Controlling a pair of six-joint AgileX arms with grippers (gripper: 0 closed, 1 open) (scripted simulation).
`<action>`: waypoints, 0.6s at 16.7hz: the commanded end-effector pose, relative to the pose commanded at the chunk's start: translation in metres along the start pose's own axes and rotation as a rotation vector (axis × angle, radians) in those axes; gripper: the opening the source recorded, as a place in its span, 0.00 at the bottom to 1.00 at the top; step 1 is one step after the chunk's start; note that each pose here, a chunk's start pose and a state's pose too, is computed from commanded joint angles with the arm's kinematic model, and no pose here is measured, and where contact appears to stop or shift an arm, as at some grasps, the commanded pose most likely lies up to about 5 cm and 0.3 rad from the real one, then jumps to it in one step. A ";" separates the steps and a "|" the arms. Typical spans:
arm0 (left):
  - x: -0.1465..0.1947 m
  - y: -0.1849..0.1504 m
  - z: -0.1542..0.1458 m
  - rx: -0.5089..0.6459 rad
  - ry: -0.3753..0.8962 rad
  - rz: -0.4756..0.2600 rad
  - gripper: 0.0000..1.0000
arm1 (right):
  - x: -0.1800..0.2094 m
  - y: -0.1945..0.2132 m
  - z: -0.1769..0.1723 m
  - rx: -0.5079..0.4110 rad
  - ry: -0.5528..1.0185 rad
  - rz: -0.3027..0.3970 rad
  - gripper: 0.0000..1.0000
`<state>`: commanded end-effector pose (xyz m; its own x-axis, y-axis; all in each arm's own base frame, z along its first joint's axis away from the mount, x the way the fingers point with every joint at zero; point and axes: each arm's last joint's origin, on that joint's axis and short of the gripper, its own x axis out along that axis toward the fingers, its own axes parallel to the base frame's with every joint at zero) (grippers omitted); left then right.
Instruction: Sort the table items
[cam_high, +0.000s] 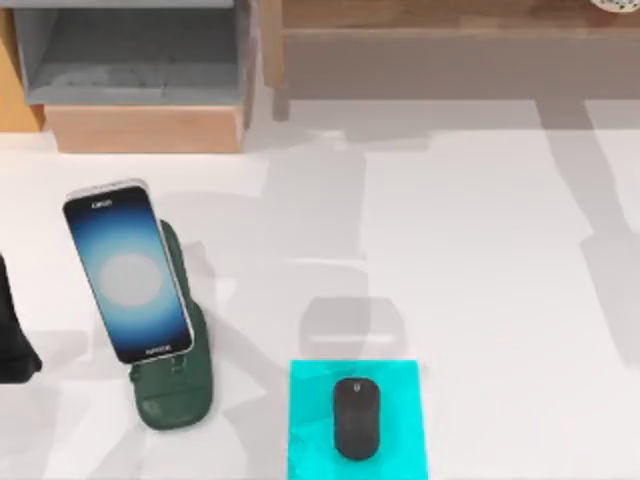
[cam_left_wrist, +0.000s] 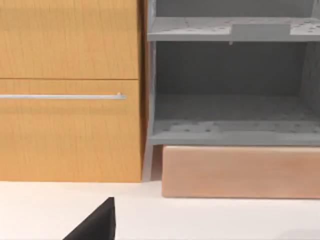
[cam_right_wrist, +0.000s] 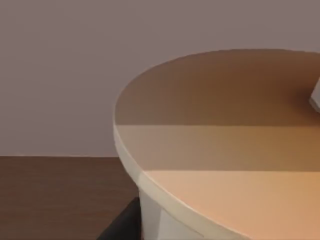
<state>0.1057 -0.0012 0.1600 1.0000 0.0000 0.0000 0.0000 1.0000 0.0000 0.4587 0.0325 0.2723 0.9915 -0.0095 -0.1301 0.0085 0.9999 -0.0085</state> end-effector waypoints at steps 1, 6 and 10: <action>0.000 0.000 0.000 0.000 0.000 0.000 1.00 | 0.000 0.000 0.000 0.000 0.000 0.000 0.23; 0.000 0.000 0.000 0.000 0.000 0.000 1.00 | 0.000 0.000 0.000 0.000 0.000 0.000 0.60; 0.000 0.000 0.000 0.000 0.000 0.000 1.00 | 0.000 0.000 0.000 0.000 0.000 0.000 0.90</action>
<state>0.1057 -0.0012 0.1600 1.0000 0.0000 0.0000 0.0000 1.0000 0.0000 0.4587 0.0325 0.2723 0.9915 -0.0095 -0.1301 0.0085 0.9999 -0.0085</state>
